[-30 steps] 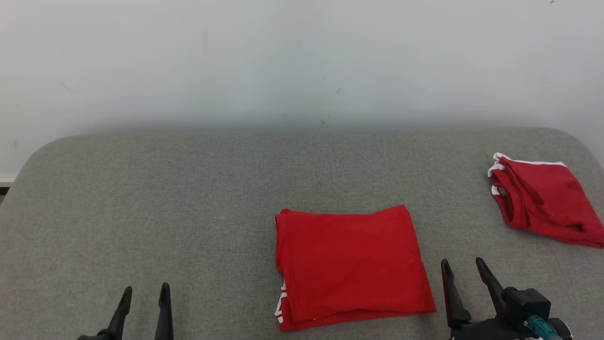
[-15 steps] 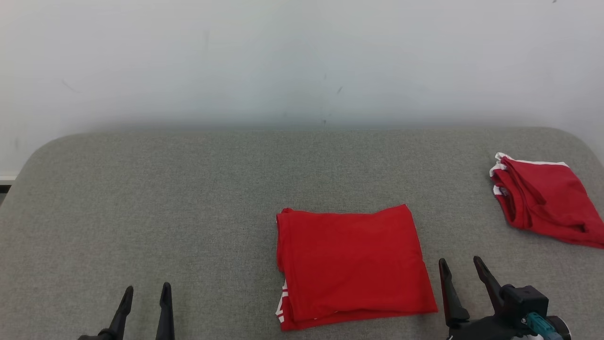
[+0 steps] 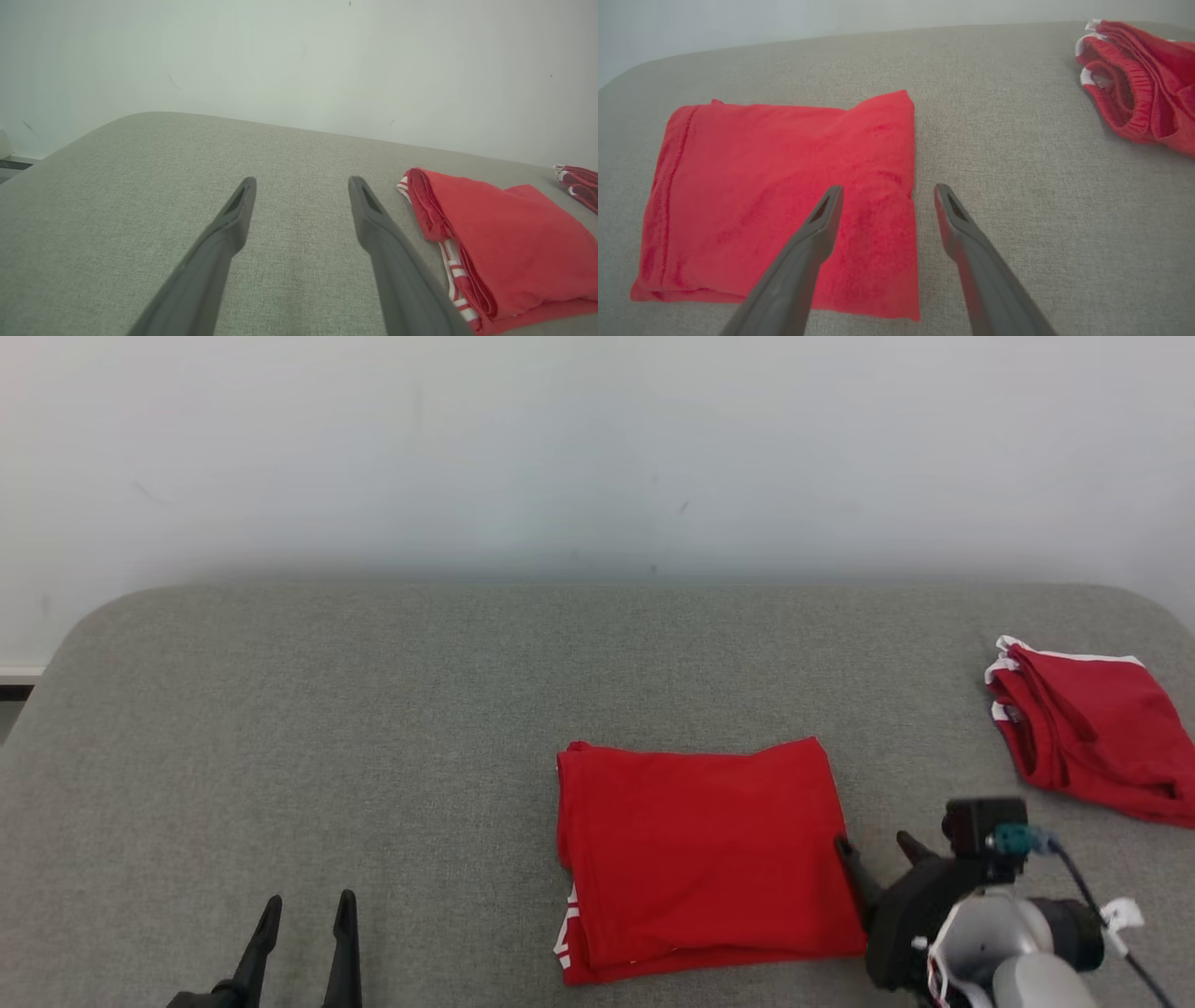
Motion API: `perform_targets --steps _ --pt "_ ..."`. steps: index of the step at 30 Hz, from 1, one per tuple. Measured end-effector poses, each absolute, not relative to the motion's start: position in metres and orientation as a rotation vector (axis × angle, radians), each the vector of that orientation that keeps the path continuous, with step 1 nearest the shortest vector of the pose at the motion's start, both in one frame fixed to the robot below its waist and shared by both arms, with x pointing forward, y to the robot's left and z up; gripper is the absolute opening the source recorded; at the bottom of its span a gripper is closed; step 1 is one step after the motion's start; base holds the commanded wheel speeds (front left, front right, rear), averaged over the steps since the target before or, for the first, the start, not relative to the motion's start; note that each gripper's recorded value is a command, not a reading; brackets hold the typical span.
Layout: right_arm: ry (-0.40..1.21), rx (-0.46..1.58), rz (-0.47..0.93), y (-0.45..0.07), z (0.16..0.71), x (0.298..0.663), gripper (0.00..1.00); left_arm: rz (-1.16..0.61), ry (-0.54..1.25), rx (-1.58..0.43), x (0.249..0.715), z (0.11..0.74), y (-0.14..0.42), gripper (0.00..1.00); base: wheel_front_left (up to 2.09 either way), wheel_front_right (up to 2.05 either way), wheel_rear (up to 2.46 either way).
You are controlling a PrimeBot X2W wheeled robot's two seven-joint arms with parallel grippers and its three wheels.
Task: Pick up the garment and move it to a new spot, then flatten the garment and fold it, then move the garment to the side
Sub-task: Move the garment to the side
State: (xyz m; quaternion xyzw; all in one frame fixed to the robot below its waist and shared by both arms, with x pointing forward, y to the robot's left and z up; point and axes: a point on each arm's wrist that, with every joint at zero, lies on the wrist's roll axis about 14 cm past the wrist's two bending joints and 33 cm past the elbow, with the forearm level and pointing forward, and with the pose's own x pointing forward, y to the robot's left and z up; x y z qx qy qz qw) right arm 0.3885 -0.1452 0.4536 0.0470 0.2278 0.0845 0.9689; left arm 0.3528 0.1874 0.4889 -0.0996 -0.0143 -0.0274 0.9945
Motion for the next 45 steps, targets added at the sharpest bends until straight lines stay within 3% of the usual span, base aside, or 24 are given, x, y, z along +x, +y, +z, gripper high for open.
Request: perform_targets --steps 12,30,32,39,45 --pt "0.887 -0.012 0.153 -0.152 0.427 0.394 1.00 -0.078 -0.033 -0.198 0.361 0.492 0.179 1.00 0.00 0.00 0.00" --pt "0.997 0.039 0.179 -0.137 0.382 0.417 1.00 -0.059 0.019 -0.197 0.368 0.476 0.188 1.00 0.00 0.00 0.00" --pt "0.998 0.037 0.183 -0.135 0.380 0.418 0.00 -0.059 0.017 -0.197 0.370 0.477 0.189 1.00 0.00 0.00 0.00" --pt "0.965 0.011 0.192 -0.132 0.382 0.423 0.00 -0.056 0.016 -0.200 0.372 0.477 0.190 1.00 0.00 0.00 0.00" --pt "0.899 -0.017 0.165 -0.139 0.408 0.448 0.00 -0.071 0.011 -0.204 0.378 0.478 0.186 1.00 0.00 0.00 0.00"
